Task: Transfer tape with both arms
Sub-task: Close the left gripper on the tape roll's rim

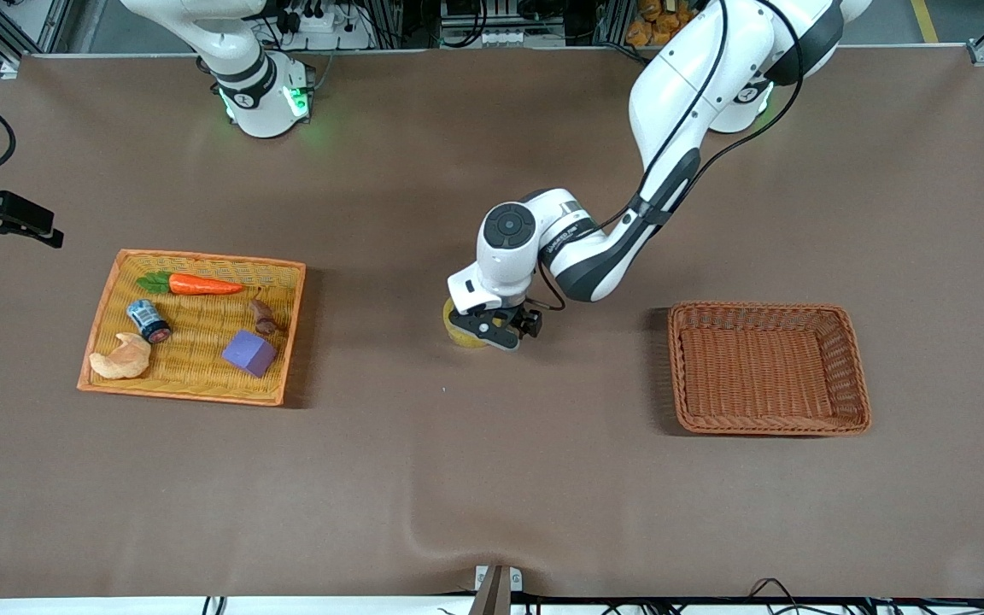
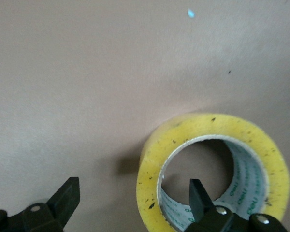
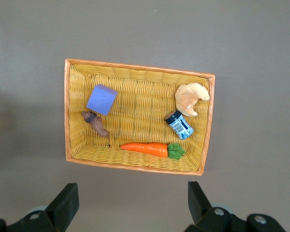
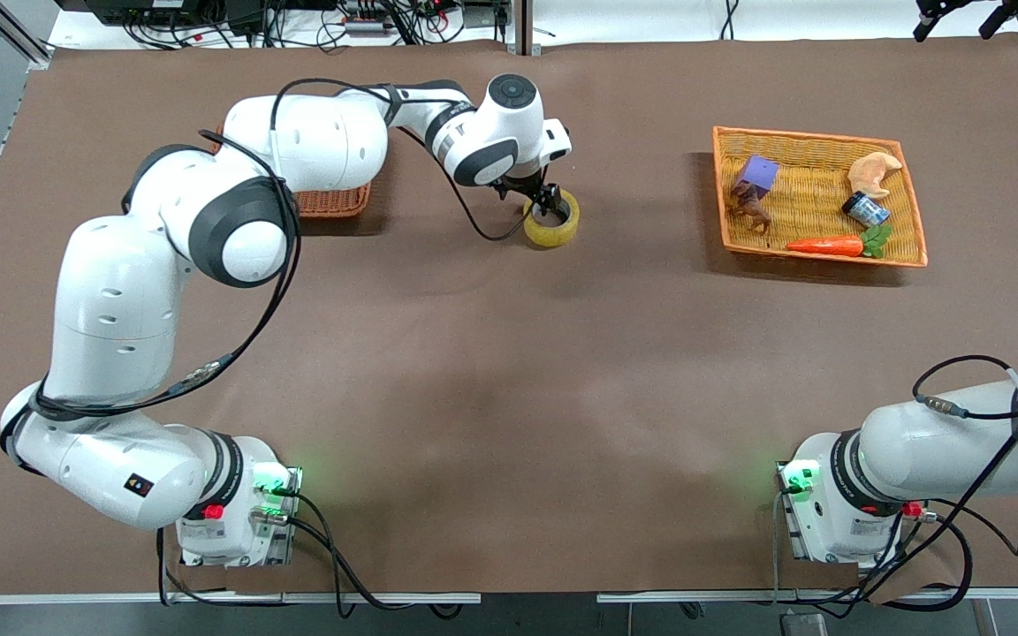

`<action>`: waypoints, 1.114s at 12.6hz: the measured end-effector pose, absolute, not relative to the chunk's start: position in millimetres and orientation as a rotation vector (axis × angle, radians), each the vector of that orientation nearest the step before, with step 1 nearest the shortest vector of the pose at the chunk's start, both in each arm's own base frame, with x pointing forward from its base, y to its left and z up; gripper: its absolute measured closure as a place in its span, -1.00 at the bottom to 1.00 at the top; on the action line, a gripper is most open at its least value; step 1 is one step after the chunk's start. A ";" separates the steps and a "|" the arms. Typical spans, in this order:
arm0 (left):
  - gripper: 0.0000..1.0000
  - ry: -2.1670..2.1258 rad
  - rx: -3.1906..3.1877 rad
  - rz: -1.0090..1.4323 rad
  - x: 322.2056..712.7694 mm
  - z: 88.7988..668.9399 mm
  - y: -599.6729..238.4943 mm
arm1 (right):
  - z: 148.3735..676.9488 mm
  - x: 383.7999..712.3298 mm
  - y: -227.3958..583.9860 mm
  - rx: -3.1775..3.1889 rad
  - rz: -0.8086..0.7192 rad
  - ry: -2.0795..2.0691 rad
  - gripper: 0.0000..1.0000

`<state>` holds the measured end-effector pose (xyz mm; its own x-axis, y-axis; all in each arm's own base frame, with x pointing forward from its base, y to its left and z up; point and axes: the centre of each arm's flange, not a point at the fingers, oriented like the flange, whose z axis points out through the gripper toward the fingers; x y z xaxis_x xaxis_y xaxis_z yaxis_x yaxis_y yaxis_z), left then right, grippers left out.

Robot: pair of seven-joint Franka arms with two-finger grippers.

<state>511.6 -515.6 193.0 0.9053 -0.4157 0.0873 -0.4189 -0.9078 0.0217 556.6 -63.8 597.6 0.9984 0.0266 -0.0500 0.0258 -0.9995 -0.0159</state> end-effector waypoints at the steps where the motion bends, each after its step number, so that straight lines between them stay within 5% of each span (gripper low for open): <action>1: -1.00 -0.666 3.032 0.105 509.2 183.4 -515.1 | 597.7 556.6 -63.8 -3.125 0.078 -0.041 -1.00; 14: -1.00 -0.667 3.032 0.088 507.6 174.8 -515.9 | 611.2 557.3 -68.5 -3.130 0.033 -0.028 -1.00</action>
<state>507.6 -515.9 174.8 0.9062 -0.4181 0.0632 -0.4201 -0.9072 0.0226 557.3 -68.5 611.2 0.9996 0.0183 -0.0211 0.0181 -0.9998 -0.0117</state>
